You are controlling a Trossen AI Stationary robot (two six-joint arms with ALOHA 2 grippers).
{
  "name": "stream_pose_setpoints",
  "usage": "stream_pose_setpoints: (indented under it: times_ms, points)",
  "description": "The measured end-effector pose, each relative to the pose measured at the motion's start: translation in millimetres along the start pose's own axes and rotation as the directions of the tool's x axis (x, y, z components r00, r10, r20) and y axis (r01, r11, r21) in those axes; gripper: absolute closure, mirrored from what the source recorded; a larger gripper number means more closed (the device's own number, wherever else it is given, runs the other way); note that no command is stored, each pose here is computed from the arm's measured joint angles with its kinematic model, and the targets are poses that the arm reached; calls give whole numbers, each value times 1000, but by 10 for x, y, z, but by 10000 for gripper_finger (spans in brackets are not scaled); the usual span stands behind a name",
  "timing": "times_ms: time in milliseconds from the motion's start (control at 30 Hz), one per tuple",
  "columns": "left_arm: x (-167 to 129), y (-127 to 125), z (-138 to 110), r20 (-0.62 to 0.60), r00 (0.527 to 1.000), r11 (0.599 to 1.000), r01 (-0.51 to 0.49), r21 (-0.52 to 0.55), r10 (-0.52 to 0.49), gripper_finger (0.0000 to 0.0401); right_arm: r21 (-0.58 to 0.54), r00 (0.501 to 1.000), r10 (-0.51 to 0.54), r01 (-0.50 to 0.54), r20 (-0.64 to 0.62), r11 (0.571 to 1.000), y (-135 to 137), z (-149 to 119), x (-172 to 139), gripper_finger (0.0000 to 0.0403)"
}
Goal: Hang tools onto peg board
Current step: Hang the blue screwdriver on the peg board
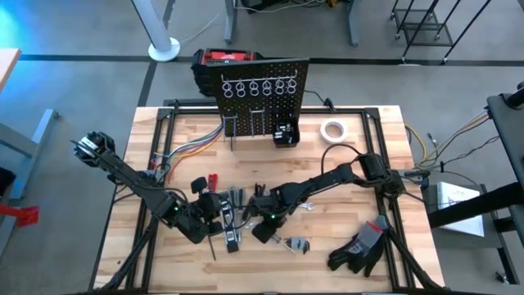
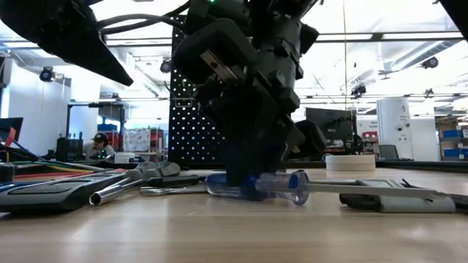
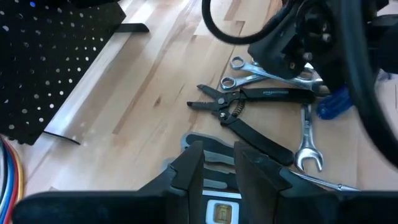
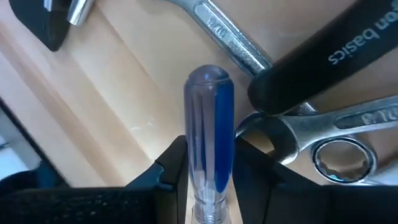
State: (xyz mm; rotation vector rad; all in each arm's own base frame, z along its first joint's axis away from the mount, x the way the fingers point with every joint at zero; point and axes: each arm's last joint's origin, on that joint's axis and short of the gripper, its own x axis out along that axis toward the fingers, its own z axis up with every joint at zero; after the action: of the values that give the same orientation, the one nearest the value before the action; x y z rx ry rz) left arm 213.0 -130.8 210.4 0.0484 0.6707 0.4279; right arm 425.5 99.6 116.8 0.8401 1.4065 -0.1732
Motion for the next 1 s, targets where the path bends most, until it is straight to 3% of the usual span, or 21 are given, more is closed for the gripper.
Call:
stream_pose_setpoints:
  times_ms: [233,500,633,800,1000]
  points:
    - [-13,-7,-12,-3,1000,1000,3,-12,-3,322,-81,978,-92,109,185,991,114,-127,-351,320]
    - [-21,-12,-18,-2,1000,1000,6,-14,-6,322,-184,896,-36,131,443,974,403,-404,-1019,321]
    - [-20,-12,-19,-2,1000,1000,5,-24,-5,322,-205,797,5,149,605,967,475,-521,-1479,322]
    - [-21,-13,-19,-2,1000,999,6,-33,-6,322,-270,629,71,227,775,936,496,-597,-2020,322]
    - [-21,-11,-13,12,1000,1000,-6,-29,7,322,-325,432,182,285,883,902,412,-522,-2624,322]
